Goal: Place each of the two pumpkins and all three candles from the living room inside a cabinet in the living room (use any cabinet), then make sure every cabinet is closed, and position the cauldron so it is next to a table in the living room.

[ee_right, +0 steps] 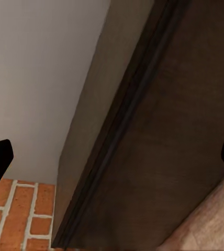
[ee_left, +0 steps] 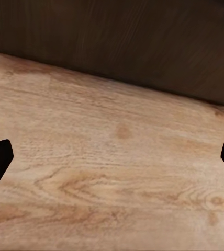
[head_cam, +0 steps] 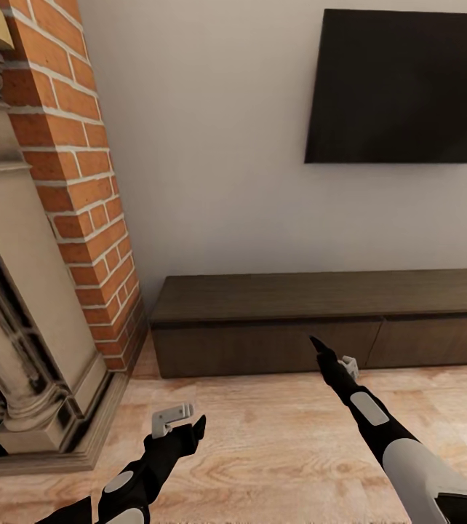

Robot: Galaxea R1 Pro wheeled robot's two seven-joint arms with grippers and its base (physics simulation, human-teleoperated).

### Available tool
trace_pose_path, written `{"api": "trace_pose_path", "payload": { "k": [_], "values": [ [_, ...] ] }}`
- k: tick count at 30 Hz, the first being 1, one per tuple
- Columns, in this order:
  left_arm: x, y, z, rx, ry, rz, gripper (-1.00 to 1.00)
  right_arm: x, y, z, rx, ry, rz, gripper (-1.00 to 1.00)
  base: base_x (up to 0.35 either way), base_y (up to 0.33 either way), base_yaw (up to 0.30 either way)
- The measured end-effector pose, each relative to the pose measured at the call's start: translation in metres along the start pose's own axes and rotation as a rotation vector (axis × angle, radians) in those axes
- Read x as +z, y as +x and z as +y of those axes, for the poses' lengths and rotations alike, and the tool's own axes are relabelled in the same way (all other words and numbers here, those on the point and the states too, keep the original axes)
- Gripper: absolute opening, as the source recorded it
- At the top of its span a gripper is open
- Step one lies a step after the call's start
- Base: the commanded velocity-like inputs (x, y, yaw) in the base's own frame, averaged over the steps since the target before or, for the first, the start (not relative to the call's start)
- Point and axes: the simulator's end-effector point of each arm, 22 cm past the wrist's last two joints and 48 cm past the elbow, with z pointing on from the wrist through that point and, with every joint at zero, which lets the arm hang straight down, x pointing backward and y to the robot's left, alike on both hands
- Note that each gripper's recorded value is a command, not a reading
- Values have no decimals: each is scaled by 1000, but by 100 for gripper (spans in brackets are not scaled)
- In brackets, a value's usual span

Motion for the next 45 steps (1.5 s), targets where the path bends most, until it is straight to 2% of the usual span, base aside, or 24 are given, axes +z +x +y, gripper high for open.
{"api": "trace_pose_path", "payload": {
  "k": [9, 14, 15, 16, 20, 22, 24, 33, 45],
  "values": [
    [9, 14, 6, -6, -11, 35, 100, 3, 6, -24, 9, 36, 4, 100, 0, 0, 0],
    [14, 22, 9, -9, -17, 54, 100, 5, 10, -37, 41, 53, 13, 100, 0, 0, 0],
    [14, 24, 10, -10, -18, 58, 100, 5, 11, -40, 67, 55, 17, 100, 0, 0, 0],
    [15, 25, 11, -11, -20, 62, 100, 5, 14, -41, 119, 53, 30, 100, 0, 0, 0],
    [19, 32, 13, -13, -23, 77, 100, 4, 15, -50, 214, 54, 58, 100, 0, 0, 0],
    [21, 35, 14, -14, -25, 85, 100, 3, 13, -55, 250, 55, 66, 100, 0, 0, 0],
    [22, 38, 15, -15, -27, 93, 100, 3, 14, -59, 266, 58, 70, 100, 0, 0, 0],
    [22, 44, 15, -9, -24, 104, 100, 3, 13, -61, 275, 57, 72, 100, 0, 0, 0],
    [21, 47, 15, -1, -21, 110, 100, 2, 9, -63, 269, 62, 68, 100, 150, 0, 0]
  ]
}}
